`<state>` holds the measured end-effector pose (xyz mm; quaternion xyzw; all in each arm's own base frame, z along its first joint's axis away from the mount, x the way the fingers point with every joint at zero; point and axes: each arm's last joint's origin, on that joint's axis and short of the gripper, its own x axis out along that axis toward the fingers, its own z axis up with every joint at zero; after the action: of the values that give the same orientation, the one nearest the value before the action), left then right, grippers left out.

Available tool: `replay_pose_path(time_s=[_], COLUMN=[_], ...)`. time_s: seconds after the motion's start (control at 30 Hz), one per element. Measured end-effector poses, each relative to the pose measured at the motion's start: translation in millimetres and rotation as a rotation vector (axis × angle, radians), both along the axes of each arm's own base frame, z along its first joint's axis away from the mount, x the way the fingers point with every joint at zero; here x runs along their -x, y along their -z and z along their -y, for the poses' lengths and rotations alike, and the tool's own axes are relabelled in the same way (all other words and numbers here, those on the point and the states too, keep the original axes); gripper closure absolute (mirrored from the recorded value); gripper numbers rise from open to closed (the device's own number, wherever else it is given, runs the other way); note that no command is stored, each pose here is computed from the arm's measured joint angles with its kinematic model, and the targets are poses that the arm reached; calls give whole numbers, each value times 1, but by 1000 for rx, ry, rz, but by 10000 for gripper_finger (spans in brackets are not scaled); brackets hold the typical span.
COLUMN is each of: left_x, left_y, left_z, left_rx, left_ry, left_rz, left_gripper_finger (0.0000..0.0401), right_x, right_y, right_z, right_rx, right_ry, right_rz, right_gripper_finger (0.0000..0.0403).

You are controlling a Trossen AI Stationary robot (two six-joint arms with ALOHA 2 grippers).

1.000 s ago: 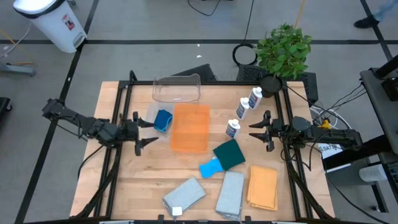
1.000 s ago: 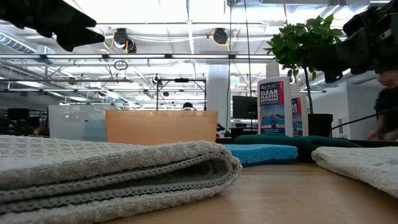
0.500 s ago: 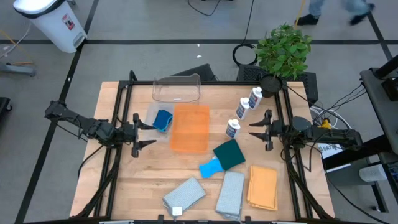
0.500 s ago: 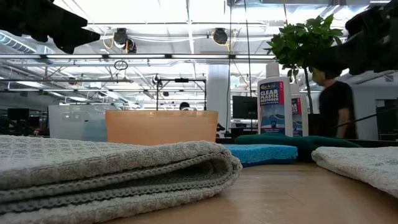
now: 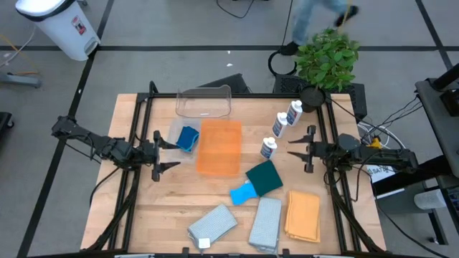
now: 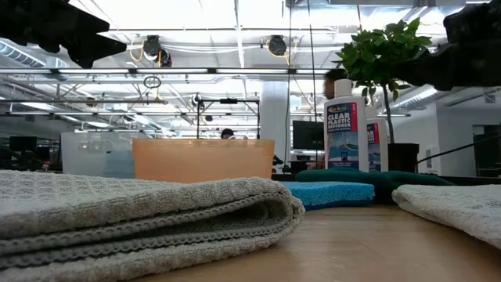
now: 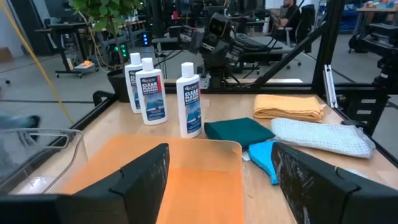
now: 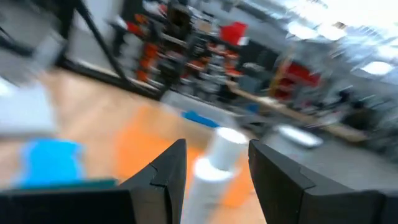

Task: Pick & Place Kitchen Items
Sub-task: Put the sponge into the white bin

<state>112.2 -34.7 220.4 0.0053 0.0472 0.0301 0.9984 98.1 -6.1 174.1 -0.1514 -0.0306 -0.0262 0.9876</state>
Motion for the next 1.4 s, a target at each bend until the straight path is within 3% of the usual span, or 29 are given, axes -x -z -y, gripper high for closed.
replay_pose_path(time_s=[0.17, 0.33, 0.47, 0.57, 0.73, 0.87, 1.0, 1.17, 1.3, 1.4], left_x=[0, 0, 0, -2, -4, -5, -7, -7, -7, -7], left_y=[-1, -2, -2, -1, 1, 3, 1, -2, -3, -3], left_z=[0, 0, 0, 1, 2, 2, 3, 3, 3, 3], left_rx=[10, 39, 96, 130, 98, 30, -29, -89, -136, -148], left_ry=[0, -2, -7, -11, -9, -4, 2, 7, 10, 11], left_rz=[13, 23, 24, 15, -5, -21, -7, 12, 18, 26], left_gripper_finger=[123, 132, 138, 143, 138, 130, 124, 129, 140, 149], right_x=[0, 5, 3, -5, -16, -32, -58, -97, -127, -149], right_y=[-9, -34, -39, -39, -44, -35, -50, -57, -63, -59], right_z=[-2, -9, -13, -18, -33, -53, -74, -101, -114, -120], right_rx=[-94, -319, -359, -354, -341, -269, -184, -204, -235, -225], right_ry=[-75, -389, -480, -459, -469, -541, -544, -511, -392, -258], right_rz=[95, 303, 323, 330, 410, 292, 251, 157, 136, 18], right_gripper_finger=[259, 259, 259, 259, 259, 259, 259, 259, 259, 254])
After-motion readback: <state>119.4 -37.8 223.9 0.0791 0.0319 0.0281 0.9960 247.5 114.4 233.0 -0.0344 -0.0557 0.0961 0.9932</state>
